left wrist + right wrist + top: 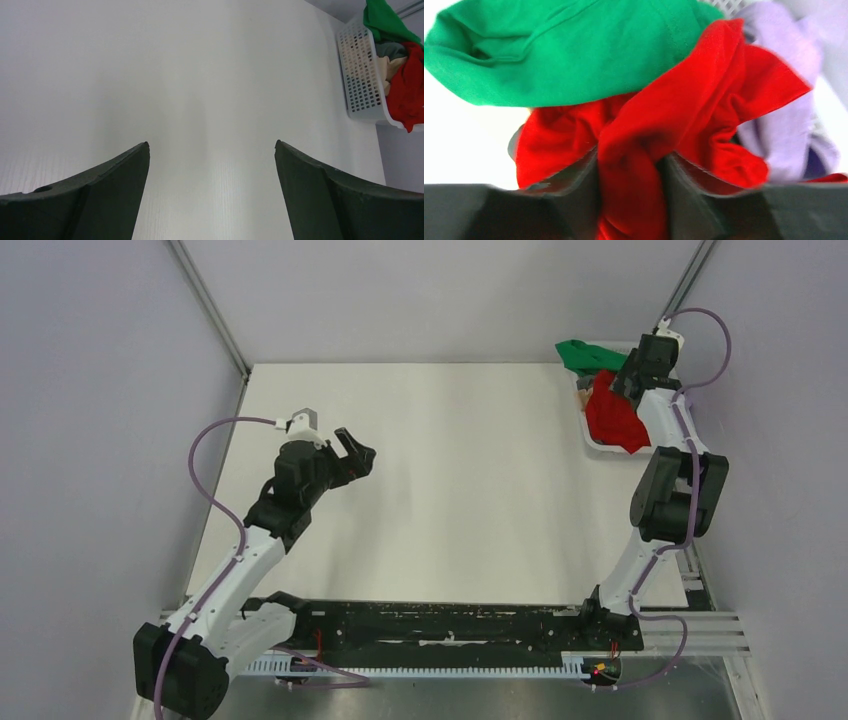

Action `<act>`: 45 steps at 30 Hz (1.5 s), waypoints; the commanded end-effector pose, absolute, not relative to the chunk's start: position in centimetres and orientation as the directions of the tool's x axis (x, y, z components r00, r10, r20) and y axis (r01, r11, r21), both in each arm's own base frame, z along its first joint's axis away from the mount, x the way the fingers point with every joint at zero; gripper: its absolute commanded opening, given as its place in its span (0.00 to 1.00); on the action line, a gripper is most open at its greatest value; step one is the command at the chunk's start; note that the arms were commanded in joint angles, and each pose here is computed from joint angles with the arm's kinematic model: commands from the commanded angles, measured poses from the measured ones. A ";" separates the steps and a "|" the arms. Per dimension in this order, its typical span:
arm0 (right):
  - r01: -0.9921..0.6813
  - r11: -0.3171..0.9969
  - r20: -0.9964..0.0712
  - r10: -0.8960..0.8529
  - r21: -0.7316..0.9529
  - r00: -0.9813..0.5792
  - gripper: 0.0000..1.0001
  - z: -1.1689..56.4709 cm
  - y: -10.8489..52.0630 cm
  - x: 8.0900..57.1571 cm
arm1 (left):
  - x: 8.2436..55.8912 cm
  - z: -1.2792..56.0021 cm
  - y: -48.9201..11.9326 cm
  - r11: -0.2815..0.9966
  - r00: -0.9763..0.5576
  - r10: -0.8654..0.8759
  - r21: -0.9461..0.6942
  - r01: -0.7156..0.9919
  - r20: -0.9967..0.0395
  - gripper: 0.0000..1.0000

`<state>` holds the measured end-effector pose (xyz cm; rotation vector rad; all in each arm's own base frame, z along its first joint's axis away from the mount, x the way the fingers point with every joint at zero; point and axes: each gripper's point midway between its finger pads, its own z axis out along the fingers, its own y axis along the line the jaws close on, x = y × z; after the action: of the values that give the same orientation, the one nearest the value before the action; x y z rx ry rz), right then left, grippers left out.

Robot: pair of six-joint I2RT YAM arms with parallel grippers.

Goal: Fold and stack the t-shirts
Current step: Grab crumpled tshirt from bin with the right arm, then move the tshirt to the center of the board

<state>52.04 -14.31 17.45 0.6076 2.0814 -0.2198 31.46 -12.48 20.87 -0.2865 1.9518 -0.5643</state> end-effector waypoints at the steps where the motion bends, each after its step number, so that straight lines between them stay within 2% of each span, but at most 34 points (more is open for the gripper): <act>1: 0.443 0.882 -0.850 0.352 0.162 -0.391 0.32 20.7 -13.6 53.4 | 32.2 22.2 -12.5 0.876 -0.401 -0.411 -0.477 0.077 -0.819 1.00; 3: 0.473 0.868 -0.866 0.348 0.152 -0.359 0.22 22.0 -14.5 52.9 | 32.2 22.1 -12.5 0.875 -0.403 -0.410 -0.477 0.078 -0.818 1.00; 8: 0.525 0.842 -0.917 0.299 0.123 -0.264 0.14 27.1 -16.5 51.0 | 32.0 22.4 -12.4 0.875 -0.394 -0.412 -0.478 0.081 -0.822 1.00; 10: 0.526 0.841 -0.934 0.280 0.128 -0.221 0.02 29.5 -16.9 50.3 | 31.8 22.5 -12.3 0.874 -0.389 -0.414 -0.479 0.082 -0.823 1.00; 11: 0.525 0.841 -0.942 0.270 0.131 -0.198 0.00 30.9 -17.1 49.8 | 31.7 22.6 -12.3 0.873 -0.388 -0.415 -0.480 0.085 -0.823 1.00; 16: 0.485 0.868 -0.981 0.173 0.108 -0.092 0.00 37.8 -16.7 47.7 | 31.3 22.8 -11.9 0.874 -0.377 -0.420 -0.480 0.078 -0.826 1.00; 23: 0.254 0.962 -0.994 0.085 0.099 0.066 0.03 47.6 -12.0 44.8 | 30.7 22.8 -11.5 0.872 -0.367 -0.431 -0.485 0.066 -0.824 1.00; 27: -0.008 0.997 -0.983 0.072 0.072 0.171 0.05 52.1 -6.7 42.7 | 30.4 22.8 -11.3 0.870 -0.361 -0.439 -0.490 0.060 -0.823 1.00; 31: -0.191 0.981 -0.973 0.085 0.044 0.213 0.05 54.4 -2.6 40.8 | 30.0 22.9 -11.1 0.867 -0.355 -0.446 -0.495 0.057 -0.822 1.00; 37: -0.531 0.847 -0.950 0.165 -0.001 0.266 0.00 57.5 6.2 37.3 | 29.4 22.9 -10.6 0.864 -0.343 -0.460 -0.502 0.042 -0.819 1.00; 41: -0.775 0.625 -0.942 0.198 -0.092 0.271 0.00 58.3 14.9 34.2 | 29.2 22.9 -10.3 0.862 -0.333 -0.469 -0.505 0.028 -0.818 1.00; 45: -0.912 0.404 -0.947 0.257 -0.075 0.192 0.00 57.4 21.7 32.2 | 29.2 21.8 -8.7 0.869 -0.324 -0.484 -0.490 -0.070 -0.813 1.00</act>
<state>36.57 15.58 54.95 -0.5392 1.2376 0.7403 29.25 -10.25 22.52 -0.3347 1.8678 -0.5184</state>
